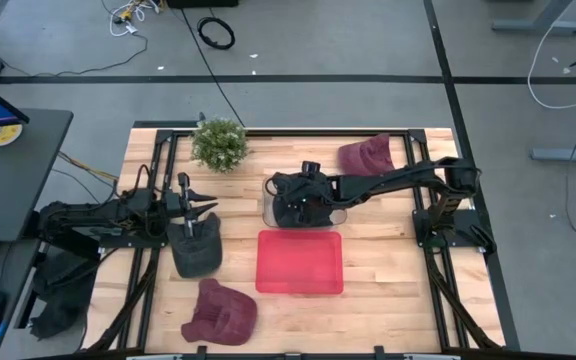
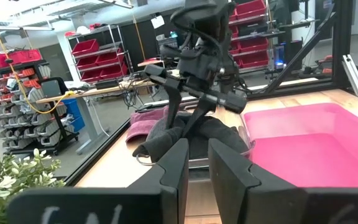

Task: Pick & Place hat
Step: Put the top black cap into the transparent bin

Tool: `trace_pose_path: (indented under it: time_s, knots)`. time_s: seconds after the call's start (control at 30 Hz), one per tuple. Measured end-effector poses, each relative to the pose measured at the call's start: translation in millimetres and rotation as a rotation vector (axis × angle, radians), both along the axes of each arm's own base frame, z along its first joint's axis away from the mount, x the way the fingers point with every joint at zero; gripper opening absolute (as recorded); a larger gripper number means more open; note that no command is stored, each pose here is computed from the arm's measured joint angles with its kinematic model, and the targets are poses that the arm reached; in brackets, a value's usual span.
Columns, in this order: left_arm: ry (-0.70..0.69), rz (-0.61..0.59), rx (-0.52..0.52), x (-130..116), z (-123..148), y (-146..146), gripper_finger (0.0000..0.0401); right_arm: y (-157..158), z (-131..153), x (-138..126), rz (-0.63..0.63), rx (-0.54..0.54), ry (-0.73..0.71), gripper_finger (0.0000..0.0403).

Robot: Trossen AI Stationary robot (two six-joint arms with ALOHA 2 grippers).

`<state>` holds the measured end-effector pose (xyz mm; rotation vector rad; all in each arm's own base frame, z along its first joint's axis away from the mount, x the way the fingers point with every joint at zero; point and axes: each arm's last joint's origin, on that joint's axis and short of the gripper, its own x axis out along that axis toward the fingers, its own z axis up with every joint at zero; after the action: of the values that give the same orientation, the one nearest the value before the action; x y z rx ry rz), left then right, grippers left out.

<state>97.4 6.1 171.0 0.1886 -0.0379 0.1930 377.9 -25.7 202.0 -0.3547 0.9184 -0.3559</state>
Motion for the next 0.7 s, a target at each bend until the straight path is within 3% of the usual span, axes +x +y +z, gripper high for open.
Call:
trace_pose_path:
  time_s: [0.1,0.17,0.53,0.7]
  knots:
    - [0.000,0.000,0.000,0,0,0,0.0067,2,1,1,0.034,0.039,-0.012,0.0040]
    - [0.000,0.000,0.000,0,0,0,0.0067,2,1,1,0.035,0.045,-0.012,0.0014]
    - [0.000,0.000,0.000,0,0,0,0.0067,7,22,-7,0.026,0.067,-0.075,0.0003]
    - [0.000,0.000,0.000,0,0,0,0.0067,18,39,-14,0.055,0.130,-0.124,0.0002]
